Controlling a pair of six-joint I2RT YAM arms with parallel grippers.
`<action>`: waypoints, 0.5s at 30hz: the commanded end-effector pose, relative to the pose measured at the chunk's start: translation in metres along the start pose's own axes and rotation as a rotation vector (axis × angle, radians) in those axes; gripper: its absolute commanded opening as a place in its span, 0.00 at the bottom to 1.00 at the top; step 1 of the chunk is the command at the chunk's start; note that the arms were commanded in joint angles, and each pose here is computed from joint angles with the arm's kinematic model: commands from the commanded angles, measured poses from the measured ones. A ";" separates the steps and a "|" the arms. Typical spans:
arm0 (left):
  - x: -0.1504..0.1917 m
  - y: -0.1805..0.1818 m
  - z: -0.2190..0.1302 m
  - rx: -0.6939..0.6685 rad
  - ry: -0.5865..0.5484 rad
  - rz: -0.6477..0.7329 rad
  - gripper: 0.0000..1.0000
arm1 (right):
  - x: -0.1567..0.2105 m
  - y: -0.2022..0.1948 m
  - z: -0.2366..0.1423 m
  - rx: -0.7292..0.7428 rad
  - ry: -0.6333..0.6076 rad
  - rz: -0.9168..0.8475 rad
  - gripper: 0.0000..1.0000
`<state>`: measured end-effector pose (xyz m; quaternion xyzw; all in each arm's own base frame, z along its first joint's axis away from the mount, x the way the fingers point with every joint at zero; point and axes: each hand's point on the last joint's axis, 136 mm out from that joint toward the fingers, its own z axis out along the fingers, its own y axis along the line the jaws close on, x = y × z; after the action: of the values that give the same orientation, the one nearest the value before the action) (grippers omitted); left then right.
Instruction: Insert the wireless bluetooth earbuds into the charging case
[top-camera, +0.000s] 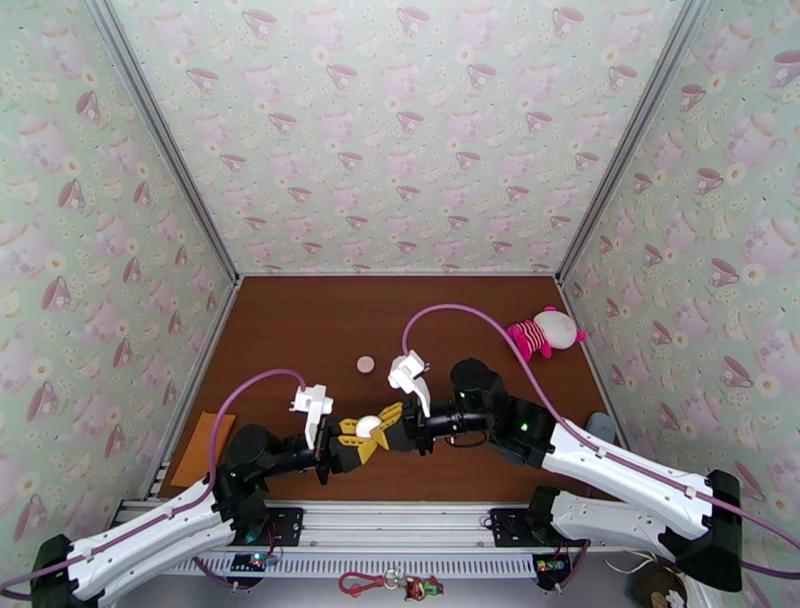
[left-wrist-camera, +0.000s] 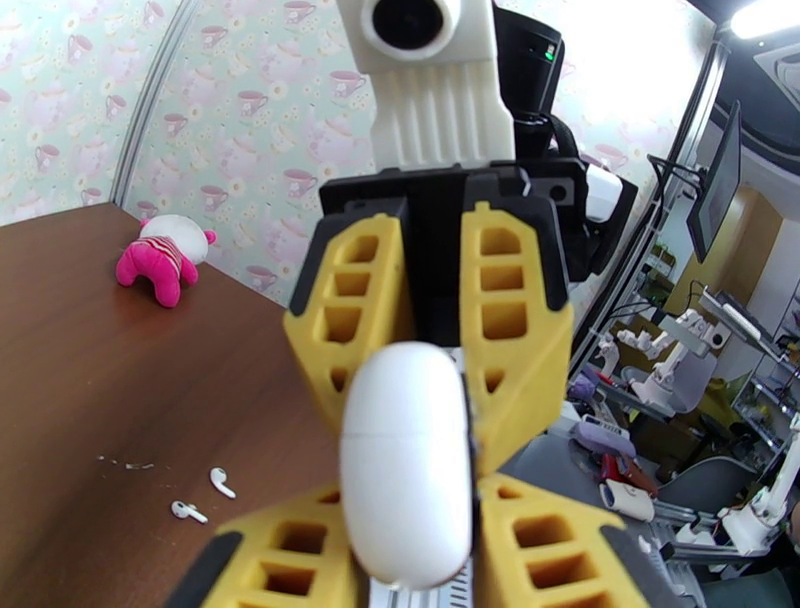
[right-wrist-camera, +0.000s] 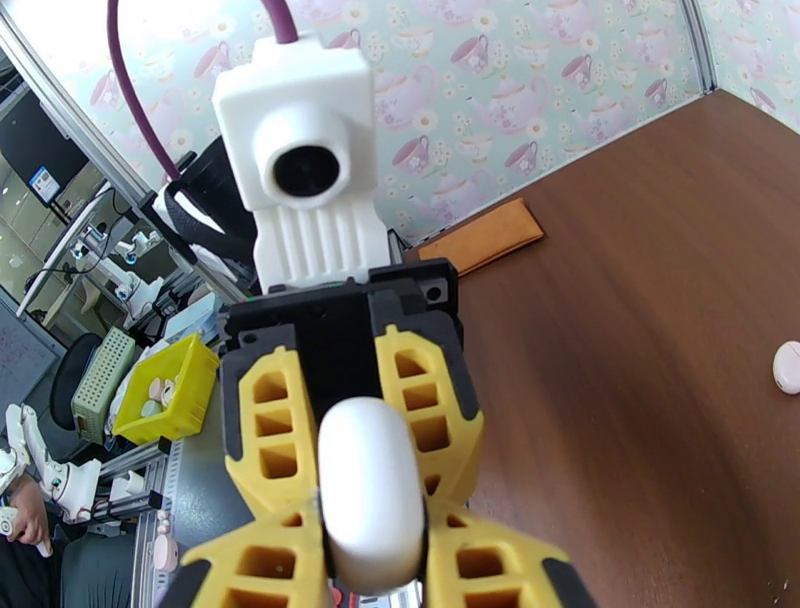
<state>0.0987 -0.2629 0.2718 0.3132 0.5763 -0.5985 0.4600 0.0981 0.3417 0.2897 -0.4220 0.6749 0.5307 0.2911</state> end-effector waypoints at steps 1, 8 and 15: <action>-0.005 -0.003 -0.001 0.007 -0.007 0.023 0.44 | -0.006 0.005 -0.002 0.001 0.001 -0.026 0.00; 0.003 -0.014 -0.008 0.022 0.098 0.037 0.58 | -0.004 0.012 -0.012 0.008 0.025 -0.061 0.00; 0.007 -0.030 -0.024 0.045 0.222 0.081 0.60 | 0.011 0.021 -0.011 -0.055 0.112 -0.056 0.00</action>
<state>0.0773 -0.2479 0.2835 0.3715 0.5884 -0.5672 0.4406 0.0878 0.3324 0.2869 -0.4521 0.6782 0.5122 0.2706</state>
